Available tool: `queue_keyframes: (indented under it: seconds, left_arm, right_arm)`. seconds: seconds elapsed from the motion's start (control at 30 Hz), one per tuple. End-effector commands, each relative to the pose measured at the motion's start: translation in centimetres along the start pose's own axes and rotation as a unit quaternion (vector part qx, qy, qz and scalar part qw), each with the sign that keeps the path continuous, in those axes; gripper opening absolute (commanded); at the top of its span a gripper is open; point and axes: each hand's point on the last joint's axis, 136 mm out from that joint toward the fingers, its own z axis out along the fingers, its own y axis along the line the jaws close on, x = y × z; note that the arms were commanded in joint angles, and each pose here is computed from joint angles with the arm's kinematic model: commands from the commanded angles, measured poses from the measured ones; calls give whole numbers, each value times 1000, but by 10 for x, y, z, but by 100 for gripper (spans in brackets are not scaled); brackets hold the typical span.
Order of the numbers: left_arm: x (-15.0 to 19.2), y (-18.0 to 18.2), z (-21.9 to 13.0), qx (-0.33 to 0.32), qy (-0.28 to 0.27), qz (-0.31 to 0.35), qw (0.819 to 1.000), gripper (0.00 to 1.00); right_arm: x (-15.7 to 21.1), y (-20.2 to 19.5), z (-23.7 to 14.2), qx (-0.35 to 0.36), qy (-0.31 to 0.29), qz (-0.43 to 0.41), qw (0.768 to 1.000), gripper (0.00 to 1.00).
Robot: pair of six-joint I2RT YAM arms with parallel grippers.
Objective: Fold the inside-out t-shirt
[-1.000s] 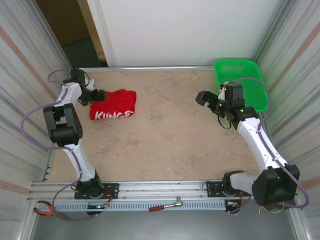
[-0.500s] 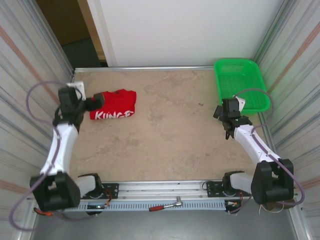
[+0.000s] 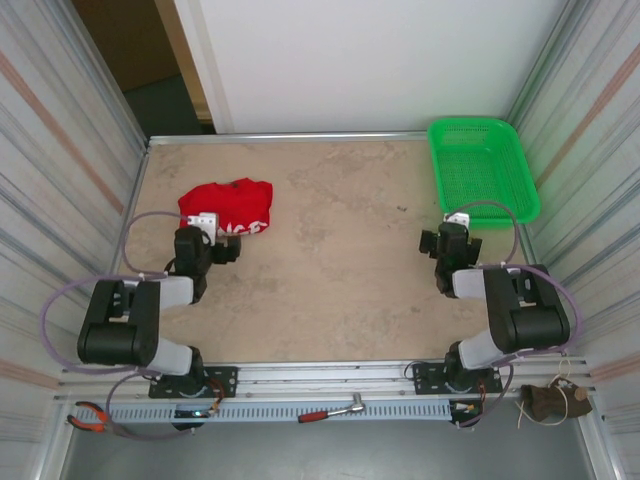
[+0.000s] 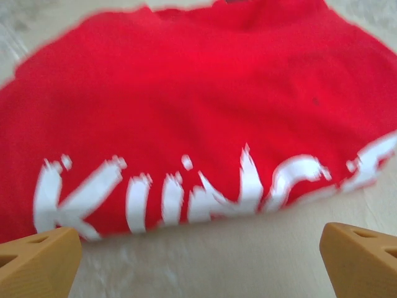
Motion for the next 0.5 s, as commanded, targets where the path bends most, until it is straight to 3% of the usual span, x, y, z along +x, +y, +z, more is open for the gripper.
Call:
queue_keyframes:
  seconds: [0.0,0.07,0.13,0.17,0.47]
  left_arm:
    - [-29,1,3,3,-75,17,997,99]
    - [-28,2,10,13,-45,8,999,99]
    - [-28,4,10,14,-48,5,999,99]
    - [-27,3,10,18,-40,4,999,99]
    - [-27,3,12,20,-39,1,999,99]
  right_arm:
    - [-40,2,6,-65,-101,57,991,99]
    - [-33,9,9,-77,-49,44,995,99]
    - [-42,10,7,-76,-86,40,993,99]
    - [-37,10,6,-74,-64,41,994,99]
    - [-36,16,11,-98,-55,36,993,99]
